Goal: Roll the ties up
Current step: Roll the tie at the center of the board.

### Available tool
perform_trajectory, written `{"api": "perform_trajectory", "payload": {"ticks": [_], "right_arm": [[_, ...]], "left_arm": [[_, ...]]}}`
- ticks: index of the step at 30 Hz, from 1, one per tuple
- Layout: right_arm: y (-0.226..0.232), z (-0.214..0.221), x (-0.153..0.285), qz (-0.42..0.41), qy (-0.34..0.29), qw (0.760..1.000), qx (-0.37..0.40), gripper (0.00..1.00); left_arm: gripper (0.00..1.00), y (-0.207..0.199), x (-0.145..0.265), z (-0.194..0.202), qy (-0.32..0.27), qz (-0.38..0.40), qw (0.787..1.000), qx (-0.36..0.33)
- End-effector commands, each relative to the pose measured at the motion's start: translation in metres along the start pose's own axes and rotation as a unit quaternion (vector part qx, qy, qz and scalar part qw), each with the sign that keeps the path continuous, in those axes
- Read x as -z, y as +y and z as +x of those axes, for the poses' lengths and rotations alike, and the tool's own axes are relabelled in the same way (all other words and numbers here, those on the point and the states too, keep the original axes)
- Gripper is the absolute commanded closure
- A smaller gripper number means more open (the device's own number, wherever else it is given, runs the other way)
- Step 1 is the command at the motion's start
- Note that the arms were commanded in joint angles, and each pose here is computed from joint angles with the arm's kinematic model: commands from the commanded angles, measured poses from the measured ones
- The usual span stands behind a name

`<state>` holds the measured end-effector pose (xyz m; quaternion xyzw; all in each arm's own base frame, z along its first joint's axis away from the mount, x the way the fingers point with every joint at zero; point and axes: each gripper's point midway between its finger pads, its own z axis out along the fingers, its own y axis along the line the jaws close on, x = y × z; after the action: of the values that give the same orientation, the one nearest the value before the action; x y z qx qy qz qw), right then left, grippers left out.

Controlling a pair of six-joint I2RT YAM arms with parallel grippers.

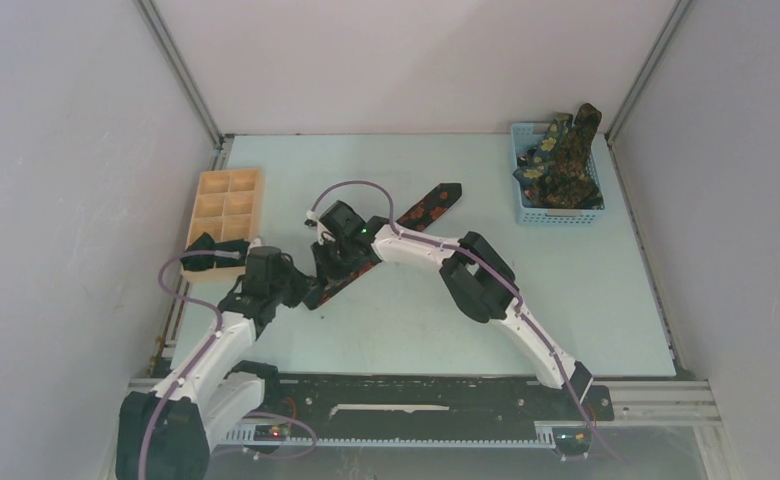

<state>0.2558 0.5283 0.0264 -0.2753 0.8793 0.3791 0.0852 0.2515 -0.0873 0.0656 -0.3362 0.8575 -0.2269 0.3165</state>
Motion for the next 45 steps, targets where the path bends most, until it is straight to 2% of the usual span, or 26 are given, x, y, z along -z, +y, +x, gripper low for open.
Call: {"api": "perform_trajectory", "payload": {"ticks": [1, 9, 20, 41, 43, 45], "right_arm": [[0.043, -0.008, 0.013, -0.042, -0.017, 0.999, 0.026, 0.92], [0.071, 0.004, 0.001, -0.100, 0.002, 0.995, 0.018, 0.93], [0.032, -0.016, 0.021, -0.011, -0.028, 0.999, 0.022, 0.92], [-0.001, -0.043, 0.073, 0.031, -0.075, 0.997, 0.012, 0.89], [-0.003, -0.041, 0.074, 0.032, -0.075, 0.997, 0.011, 0.89], [-0.004, -0.040, 0.073, 0.032, -0.073, 0.997, 0.009, 0.89]], "left_arm": [[1.00, -0.007, 0.008, -0.003, -0.005, 0.014, 1.000, -0.011], [1.00, -0.002, 0.015, -0.006, -0.014, 0.000, 1.000, -0.023], [1.00, 0.005, 0.008, -0.003, -0.003, -0.019, 0.999, -0.031], [1.00, 0.011, -0.011, 0.002, 0.015, -0.035, 0.999, -0.032], [0.98, 0.008, -0.014, 0.003, 0.019, -0.030, 0.999, -0.030], [0.90, 0.007, -0.016, 0.004, 0.022, -0.026, 0.999, -0.029]]}}
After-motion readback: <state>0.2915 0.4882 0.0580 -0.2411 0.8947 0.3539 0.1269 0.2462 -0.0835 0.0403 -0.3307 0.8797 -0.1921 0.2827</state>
